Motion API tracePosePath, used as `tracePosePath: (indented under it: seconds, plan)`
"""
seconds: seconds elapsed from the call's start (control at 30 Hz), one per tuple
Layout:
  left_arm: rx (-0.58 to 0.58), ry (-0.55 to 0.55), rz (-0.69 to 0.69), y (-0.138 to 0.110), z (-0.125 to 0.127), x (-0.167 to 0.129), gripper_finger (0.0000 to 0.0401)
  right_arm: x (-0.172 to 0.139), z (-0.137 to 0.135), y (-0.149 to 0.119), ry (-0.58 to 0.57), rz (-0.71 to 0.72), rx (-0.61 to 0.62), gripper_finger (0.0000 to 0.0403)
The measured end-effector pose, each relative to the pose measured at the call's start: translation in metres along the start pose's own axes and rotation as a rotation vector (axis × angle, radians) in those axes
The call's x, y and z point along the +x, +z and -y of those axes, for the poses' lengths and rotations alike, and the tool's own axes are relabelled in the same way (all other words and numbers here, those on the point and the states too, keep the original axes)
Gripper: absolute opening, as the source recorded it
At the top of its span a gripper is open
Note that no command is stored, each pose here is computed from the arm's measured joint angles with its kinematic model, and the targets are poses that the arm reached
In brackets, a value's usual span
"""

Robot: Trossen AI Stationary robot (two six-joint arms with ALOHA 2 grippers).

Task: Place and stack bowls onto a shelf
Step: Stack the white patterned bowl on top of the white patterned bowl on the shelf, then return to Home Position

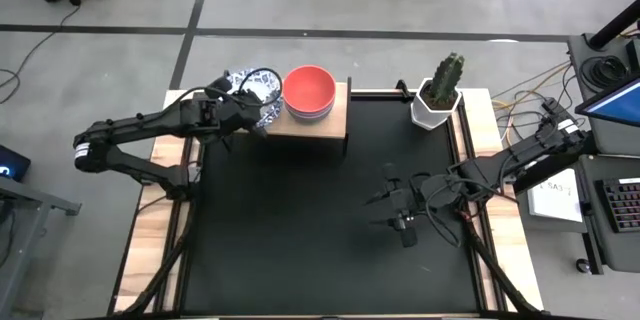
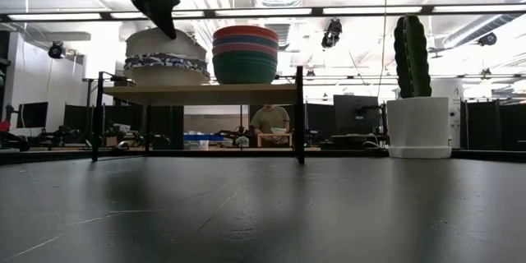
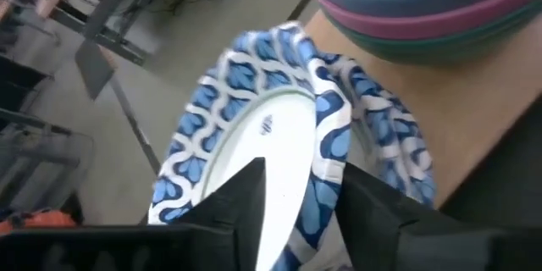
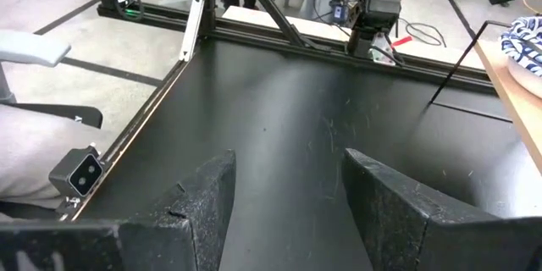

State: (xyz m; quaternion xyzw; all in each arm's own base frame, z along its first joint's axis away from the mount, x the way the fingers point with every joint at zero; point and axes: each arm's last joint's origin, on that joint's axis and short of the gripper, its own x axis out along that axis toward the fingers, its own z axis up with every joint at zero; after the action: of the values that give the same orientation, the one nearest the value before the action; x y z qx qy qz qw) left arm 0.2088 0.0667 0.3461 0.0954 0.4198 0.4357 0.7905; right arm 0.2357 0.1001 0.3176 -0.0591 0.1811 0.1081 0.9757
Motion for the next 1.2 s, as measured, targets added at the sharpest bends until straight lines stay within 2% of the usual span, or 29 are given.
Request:
tracePosePath:
  seconds: [0.2, 0.33, 0.47, 0.63, 0.77, 0.93, 1.03, 1.2]
  plan:
    - [-0.037, -0.177, 0.008, 0.002, 0.002, -0.004, 0.0164, 0.000, 0.000, -0.001, 0.000, -0.004, 0.006, 0.0206]
    - [-0.062, -0.213, 0.039, 0.009, -0.003, -0.012, 0.0190, 0.000, 0.000, -0.001, 0.000, -0.004, 0.006, 0.0206]
    - [-0.101, -0.226, 0.074, 0.014, -0.010, -0.022, 0.0201, 0.001, 0.000, -0.003, 0.000, -0.008, -0.005, 0.0206]
    - [-0.158, -0.386, 0.178, 0.008, 0.001, -0.046, 0.0199, 0.007, -0.001, -0.018, 0.000, -0.005, -0.129, 0.0206]
    - [-0.134, -0.554, 0.345, -0.009, 0.028, -0.069, 0.0194, 0.005, 0.005, -0.032, -0.022, 0.051, -0.174, 0.0206]
    - [0.028, -0.734, 0.608, -0.050, 0.069, -0.085, 0.0189, -0.009, 0.026, -0.054, -0.057, 0.141, -0.134, 0.0206]
    - [0.066, -0.781, 0.743, -0.075, 0.083, -0.082, 0.0183, -0.020, 0.042, -0.070, -0.112, 0.167, -0.077, 0.0205]
    - [-0.016, -0.757, 0.835, -0.102, 0.078, -0.061, 0.0162, -0.036, 0.059, -0.100, -0.186, 0.157, 0.012, 0.0197]
